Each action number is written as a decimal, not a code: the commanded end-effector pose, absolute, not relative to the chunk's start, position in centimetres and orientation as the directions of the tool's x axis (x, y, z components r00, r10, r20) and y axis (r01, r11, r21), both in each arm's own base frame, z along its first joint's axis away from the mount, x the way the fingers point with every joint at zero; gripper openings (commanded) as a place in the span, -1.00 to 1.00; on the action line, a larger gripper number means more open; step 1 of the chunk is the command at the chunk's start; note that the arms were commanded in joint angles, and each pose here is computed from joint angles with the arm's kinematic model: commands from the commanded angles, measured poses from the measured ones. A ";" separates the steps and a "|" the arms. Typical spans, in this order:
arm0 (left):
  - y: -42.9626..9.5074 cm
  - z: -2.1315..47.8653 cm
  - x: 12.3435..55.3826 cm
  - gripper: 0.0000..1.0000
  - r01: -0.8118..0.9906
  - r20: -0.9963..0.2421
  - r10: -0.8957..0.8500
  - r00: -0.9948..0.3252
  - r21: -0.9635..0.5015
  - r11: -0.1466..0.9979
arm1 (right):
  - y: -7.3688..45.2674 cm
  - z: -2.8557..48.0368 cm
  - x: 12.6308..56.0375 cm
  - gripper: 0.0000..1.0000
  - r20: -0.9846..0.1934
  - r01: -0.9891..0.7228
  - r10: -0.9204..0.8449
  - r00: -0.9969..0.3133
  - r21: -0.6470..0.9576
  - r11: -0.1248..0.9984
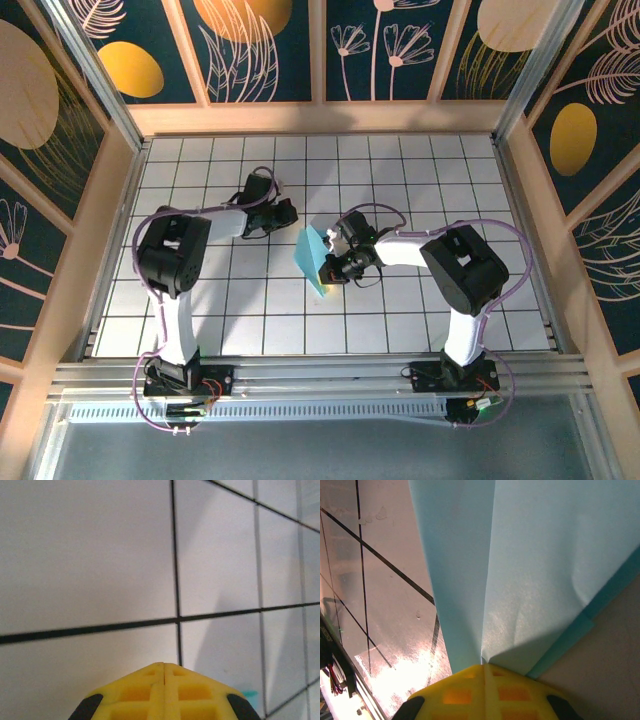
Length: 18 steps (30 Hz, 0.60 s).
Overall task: Fold a paper plane with a square sheet of paper (fold left side to right side)
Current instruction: Fourth fold the wing at the center of the table.
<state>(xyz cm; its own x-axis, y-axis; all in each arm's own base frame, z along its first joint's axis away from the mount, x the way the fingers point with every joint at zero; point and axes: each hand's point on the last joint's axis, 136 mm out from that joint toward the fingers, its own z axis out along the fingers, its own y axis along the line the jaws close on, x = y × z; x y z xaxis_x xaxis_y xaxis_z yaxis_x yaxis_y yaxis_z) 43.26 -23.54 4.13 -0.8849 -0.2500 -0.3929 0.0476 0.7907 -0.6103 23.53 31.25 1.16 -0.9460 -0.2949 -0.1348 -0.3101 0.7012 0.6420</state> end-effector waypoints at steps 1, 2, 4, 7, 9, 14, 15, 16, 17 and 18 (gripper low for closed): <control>-23.9 7.5 41.2 -0.95 0.130 -0.448 -0.226 -0.865 -0.634 0.762 | 25.3 -4.7 20.9 -1.00 0.043 -0.233 -0.278 -0.960 0.432 0.871; -24.4 7.7 40.1 -0.95 0.142 -0.437 -0.218 -0.873 -0.653 0.744 | 25.4 -4.7 21.0 -1.00 0.041 -0.234 -0.278 -0.960 0.433 0.870; -25.5 7.5 37.7 -0.95 0.158 -0.407 -0.197 -0.892 -0.689 0.707 | 25.4 -4.6 21.1 -1.00 0.038 -0.234 -0.277 -0.960 0.434 0.870; -28.0 7.0 35.2 -0.94 0.184 -0.365 -0.143 -0.920 -0.723 0.666 | 25.4 -4.7 21.1 -1.00 0.038 -0.233 -0.276 -0.960 0.435 0.870; -29.3 6.3 34.2 -0.95 0.188 -0.340 -0.113 -0.934 -0.733 0.653 | 25.3 -4.8 21.0 -1.00 0.041 -0.232 -0.277 -0.960 0.434 0.870; -30.8 4.4 34.1 -0.95 0.165 -0.297 -0.104 -0.949 -0.751 0.640 | 25.4 -4.8 21.0 -1.00 0.040 -0.233 -0.277 -0.960 0.432 0.871; -30.8 4.1 34.3 -0.95 0.156 -0.291 -0.108 -0.951 -0.749 0.644 | 25.3 -4.8 21.0 -1.00 0.041 -0.232 -0.276 -0.960 0.432 0.871; -30.8 3.7 34.4 -0.95 0.153 -0.288 -0.105 -0.952 -0.744 0.651 | 25.3 -4.8 21.0 -1.00 0.042 -0.234 -0.278 -0.960 0.431 0.872; -30.7 3.3 34.5 -0.95 0.147 -0.285 -0.105 -0.953 -0.735 0.662 | 25.3 -4.9 20.9 -1.00 0.043 -0.233 -0.278 -0.960 0.429 0.873; -30.5 2.9 34.7 -0.96 0.137 -0.282 -0.109 -0.953 -0.724 0.677 | 25.3 -4.8 21.0 -1.00 0.042 -0.234 -0.278 -0.960 0.431 0.872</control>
<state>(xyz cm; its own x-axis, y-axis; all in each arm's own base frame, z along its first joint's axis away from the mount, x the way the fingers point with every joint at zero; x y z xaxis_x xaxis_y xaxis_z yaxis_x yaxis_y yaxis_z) 33.33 -30.08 2.49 -0.9600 -0.0893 -0.2656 0.1344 0.6849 -0.7162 23.55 31.26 1.19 -0.9425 -0.3023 -0.1425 -0.3206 0.6975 0.6409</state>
